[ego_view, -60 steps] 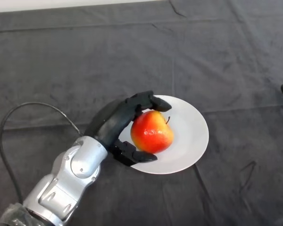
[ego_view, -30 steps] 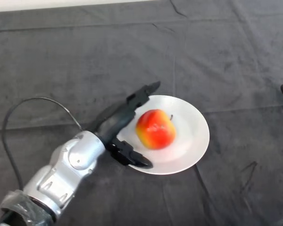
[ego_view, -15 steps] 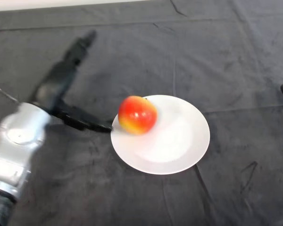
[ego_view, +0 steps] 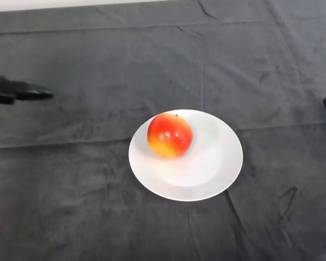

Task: Move the apple to the plate

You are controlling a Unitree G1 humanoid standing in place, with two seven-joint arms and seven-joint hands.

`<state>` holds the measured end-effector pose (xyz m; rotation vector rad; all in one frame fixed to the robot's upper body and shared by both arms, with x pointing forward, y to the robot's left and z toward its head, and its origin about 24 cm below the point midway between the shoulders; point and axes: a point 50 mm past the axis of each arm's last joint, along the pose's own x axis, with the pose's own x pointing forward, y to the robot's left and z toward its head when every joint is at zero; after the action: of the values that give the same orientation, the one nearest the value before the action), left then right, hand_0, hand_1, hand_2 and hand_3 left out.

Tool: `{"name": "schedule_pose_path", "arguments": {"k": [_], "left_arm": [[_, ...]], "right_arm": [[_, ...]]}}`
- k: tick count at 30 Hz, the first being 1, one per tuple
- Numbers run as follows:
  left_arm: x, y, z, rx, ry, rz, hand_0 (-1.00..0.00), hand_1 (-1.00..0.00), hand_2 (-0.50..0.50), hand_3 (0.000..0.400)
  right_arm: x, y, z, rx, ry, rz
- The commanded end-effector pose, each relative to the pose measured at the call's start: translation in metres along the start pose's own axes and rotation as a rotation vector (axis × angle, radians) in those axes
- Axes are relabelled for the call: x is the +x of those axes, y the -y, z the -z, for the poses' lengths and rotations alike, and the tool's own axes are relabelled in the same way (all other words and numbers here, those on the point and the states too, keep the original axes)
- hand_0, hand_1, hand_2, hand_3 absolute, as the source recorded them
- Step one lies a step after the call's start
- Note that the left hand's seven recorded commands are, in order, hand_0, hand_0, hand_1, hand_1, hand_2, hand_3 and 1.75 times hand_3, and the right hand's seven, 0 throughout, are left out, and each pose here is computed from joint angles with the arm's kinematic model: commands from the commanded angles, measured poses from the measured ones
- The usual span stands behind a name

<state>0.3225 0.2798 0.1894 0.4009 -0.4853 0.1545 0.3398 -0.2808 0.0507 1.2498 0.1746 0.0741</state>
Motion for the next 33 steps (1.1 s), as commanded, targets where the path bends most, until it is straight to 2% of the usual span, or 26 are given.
{"name": "schedule_pose_path", "arguments": {"k": [1,11,21,33], "left_arm": [[0.008,-0.036,-0.018,0.039,0.078,-0.105,0.00,0.00,0.00,0.000],[-0.009,-0.099,-0.013,0.038,0.095,-0.353,0.00,0.00,0.00,0.000],[-0.038,-0.135,-0.003,0.044,0.090,-0.538,0.00,0.00,0.00,0.000],[-0.074,-0.179,-0.001,0.049,0.083,-0.731,0.00,0.00,0.00,0.000]], "right_arm": [[0.0013,-0.0113,-0.0127,-0.033,0.035,-0.029],[0.0013,-0.0113,-0.0129,-0.031,0.035,-0.030],[0.0013,-0.0114,-0.0130,-0.029,0.035,-0.030],[0.0013,-0.0115,-0.0132,-0.027,0.034,-0.031]]}}
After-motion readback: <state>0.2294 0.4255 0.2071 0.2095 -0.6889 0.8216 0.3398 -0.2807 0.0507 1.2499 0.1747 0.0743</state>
